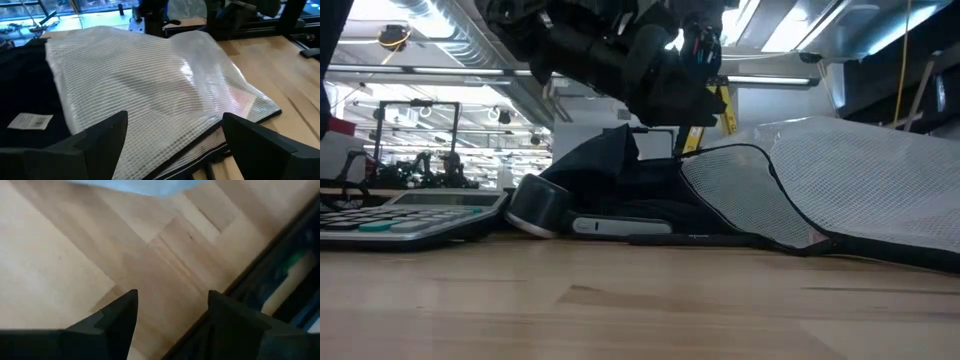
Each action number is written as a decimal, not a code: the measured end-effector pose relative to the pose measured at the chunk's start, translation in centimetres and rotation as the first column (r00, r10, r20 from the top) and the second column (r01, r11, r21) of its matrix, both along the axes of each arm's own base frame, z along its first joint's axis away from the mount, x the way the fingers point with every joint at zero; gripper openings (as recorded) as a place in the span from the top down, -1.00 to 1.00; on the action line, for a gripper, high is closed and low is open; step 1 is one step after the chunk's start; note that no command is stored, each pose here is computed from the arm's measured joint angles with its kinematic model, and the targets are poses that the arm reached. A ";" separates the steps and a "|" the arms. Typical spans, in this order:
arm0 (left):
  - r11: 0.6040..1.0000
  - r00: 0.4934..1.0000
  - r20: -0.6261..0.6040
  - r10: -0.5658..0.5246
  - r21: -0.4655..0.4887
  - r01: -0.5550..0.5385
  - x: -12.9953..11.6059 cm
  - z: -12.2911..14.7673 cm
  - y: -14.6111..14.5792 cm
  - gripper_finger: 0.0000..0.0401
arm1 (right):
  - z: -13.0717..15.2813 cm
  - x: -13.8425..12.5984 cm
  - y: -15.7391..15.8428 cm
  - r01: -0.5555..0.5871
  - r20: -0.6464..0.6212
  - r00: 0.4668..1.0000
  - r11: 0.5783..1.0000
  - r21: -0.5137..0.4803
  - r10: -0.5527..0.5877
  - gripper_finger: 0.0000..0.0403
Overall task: Unpack backpack
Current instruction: Remove the black pens and game card from the transparent zip bag
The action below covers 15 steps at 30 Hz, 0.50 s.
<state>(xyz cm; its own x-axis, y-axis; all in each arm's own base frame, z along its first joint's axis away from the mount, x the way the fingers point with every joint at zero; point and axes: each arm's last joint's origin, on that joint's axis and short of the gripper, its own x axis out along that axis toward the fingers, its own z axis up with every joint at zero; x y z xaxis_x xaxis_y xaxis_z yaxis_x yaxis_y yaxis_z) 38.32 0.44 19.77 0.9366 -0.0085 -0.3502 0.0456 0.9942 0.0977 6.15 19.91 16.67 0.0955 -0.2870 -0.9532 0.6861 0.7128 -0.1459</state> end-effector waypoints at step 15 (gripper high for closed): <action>1.000 0.999 -0.028 0.020 -0.009 -0.020 -0.1 -0.3 0.7 -0.55 | -3.1 1.7 -0.6 -0.250 0.096 0.948 0.898 -0.361 0.303 -0.12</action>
<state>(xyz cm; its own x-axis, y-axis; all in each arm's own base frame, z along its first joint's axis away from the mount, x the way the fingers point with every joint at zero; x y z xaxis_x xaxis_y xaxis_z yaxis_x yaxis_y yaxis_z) 38.21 1.17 19.51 0.9264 0.0068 -0.3764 0.0283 0.9958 0.0875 7.90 19.29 13.57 0.3491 -0.5325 -0.7711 0.5010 0.8015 -0.3266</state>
